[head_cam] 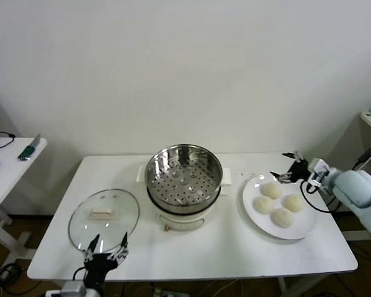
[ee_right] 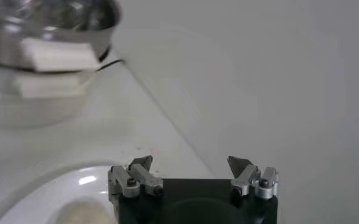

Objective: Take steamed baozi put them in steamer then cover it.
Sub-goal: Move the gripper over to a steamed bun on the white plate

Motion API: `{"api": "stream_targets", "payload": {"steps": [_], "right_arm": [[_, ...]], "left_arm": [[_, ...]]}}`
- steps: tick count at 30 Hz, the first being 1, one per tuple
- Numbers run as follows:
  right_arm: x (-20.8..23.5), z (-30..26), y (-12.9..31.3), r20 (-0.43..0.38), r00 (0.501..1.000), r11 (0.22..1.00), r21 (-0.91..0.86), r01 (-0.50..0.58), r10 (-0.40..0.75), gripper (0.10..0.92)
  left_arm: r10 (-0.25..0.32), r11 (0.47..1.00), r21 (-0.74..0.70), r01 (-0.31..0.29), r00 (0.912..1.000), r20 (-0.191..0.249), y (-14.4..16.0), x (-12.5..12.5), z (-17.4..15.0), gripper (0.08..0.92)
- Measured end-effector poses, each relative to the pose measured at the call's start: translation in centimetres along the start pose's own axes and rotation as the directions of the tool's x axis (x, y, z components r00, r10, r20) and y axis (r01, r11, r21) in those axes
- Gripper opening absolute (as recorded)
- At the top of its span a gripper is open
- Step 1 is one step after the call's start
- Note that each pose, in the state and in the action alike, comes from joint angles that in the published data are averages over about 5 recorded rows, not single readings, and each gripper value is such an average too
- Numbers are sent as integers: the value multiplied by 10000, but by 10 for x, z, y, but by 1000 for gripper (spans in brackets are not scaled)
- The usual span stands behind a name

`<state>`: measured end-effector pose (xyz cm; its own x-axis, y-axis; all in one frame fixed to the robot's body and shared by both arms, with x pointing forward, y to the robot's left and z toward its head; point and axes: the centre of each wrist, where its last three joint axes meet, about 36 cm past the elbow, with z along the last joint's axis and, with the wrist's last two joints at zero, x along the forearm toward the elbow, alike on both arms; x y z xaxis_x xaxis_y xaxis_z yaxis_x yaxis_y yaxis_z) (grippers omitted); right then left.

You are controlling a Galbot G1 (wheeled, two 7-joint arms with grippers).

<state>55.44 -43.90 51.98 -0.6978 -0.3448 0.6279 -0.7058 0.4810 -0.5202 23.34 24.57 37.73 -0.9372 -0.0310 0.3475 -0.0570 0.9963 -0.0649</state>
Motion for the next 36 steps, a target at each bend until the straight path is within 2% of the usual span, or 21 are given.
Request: {"api": "stream_targets", "payload": {"steps": [6, 11, 15, 26, 36], "right_arm": [[-15, -13, -42, -1158, 9745, 9609, 1792, 2110, -1924, 823], [-34, -13, -58, -2451, 9151, 8948, 2389, 3772, -3203, 823], [-51, -15, -67, -3269, 8653, 8468, 2533, 4677, -3801, 823], [-98, -33, -85, -4504, 7885, 7748, 2755, 5690, -4189, 823], [-135, -29, -80, -5010, 7489, 7571, 2480, 6045, -4338, 823]], "left_arm": [[-64, 10000, 21, 64, 10000, -70, 0, -1, 5, 823], [-123, 9999, 43, 123, 9999, -70, 1, -1, 7, 823], [-192, 9998, 49, 193, 9998, -71, 2, -1, 8, 823], [-275, 9996, 74, 276, 9996, -113, 3, 0, 11, 823], [-355, 9993, 61, 356, 9993, -152, 5, 1, 14, 823]]}}
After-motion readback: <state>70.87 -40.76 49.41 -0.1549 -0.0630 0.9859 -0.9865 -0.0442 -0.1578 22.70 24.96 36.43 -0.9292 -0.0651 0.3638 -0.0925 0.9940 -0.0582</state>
